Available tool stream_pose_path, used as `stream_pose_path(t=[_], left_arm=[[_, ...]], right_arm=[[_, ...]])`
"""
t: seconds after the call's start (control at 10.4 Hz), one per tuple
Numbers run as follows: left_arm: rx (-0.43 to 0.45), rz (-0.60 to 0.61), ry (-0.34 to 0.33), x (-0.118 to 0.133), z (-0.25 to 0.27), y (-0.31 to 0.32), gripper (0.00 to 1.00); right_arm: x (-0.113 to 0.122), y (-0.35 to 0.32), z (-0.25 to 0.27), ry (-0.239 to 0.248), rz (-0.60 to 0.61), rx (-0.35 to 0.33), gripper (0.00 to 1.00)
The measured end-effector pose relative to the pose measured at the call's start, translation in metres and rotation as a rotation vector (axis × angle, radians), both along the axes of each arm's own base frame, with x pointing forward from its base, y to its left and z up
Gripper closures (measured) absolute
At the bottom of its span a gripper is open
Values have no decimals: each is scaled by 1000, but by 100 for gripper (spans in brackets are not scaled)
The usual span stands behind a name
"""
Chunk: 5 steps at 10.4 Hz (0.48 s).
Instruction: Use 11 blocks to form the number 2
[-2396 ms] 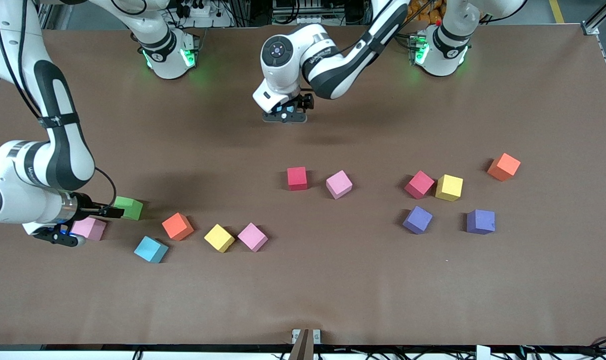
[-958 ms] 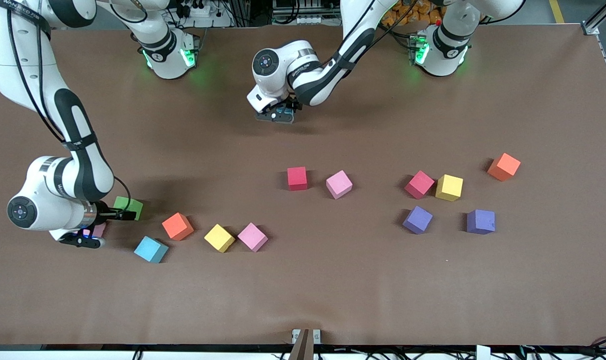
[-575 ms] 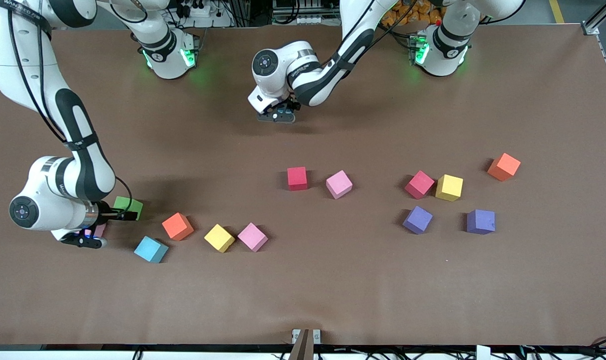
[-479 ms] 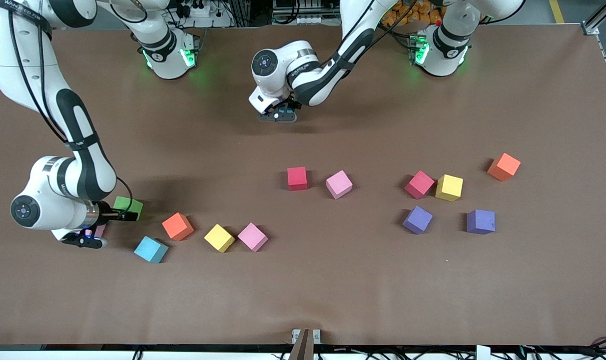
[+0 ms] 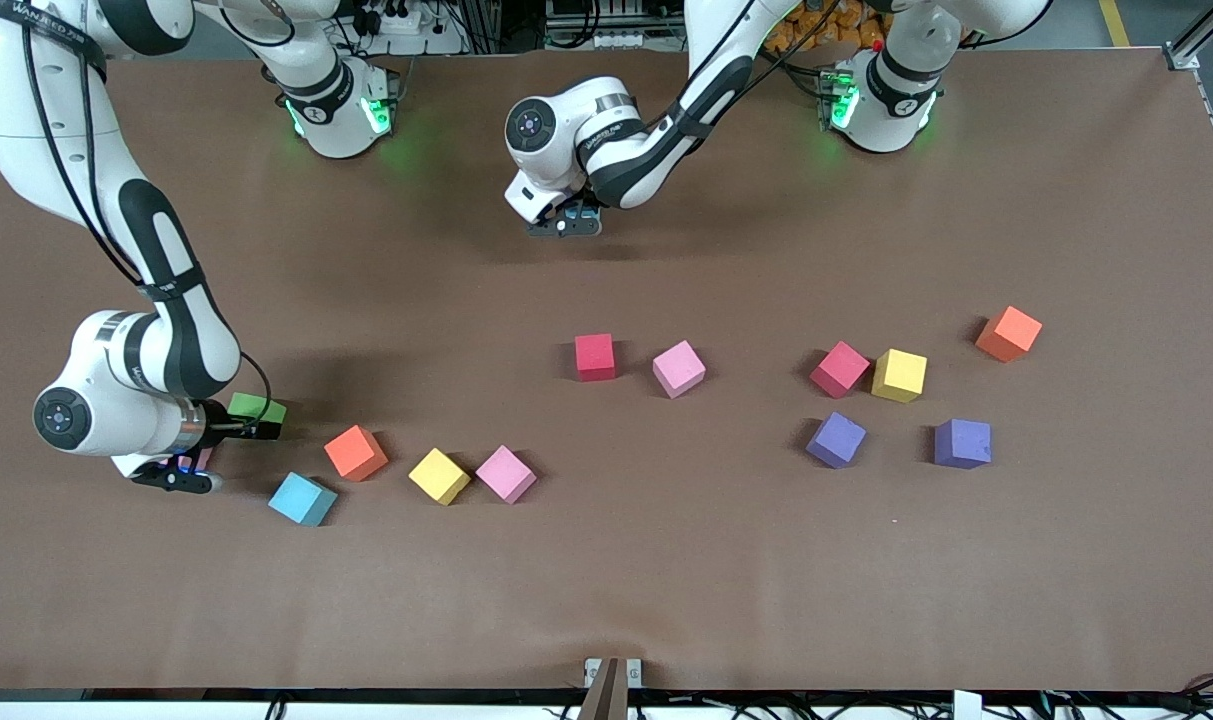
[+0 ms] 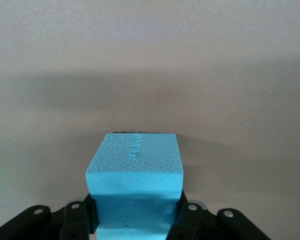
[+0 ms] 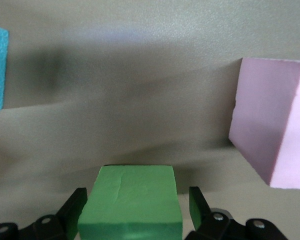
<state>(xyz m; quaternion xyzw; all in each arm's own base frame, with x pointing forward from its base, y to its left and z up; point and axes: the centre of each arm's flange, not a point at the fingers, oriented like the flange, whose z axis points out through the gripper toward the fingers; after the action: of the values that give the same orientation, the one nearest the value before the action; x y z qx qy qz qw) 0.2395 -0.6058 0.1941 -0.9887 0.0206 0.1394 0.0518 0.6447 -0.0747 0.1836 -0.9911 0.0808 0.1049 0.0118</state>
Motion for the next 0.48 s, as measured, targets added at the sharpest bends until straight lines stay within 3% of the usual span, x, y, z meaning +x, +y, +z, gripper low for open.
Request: stream_pose_path(t=[0.1, 0.29, 0.48], left_arm=[[-7, -2, 7, -4, 0, 0, 44], [-35, 0, 18, -10, 1, 4, 44], [-53, 4, 18, -16, 1, 16, 44]], right_arm=[[0, 0, 0, 1, 0, 0, 13], [-1, 0, 0, 3, 0, 1, 30], [-1, 1, 3, 8, 0, 2, 35]])
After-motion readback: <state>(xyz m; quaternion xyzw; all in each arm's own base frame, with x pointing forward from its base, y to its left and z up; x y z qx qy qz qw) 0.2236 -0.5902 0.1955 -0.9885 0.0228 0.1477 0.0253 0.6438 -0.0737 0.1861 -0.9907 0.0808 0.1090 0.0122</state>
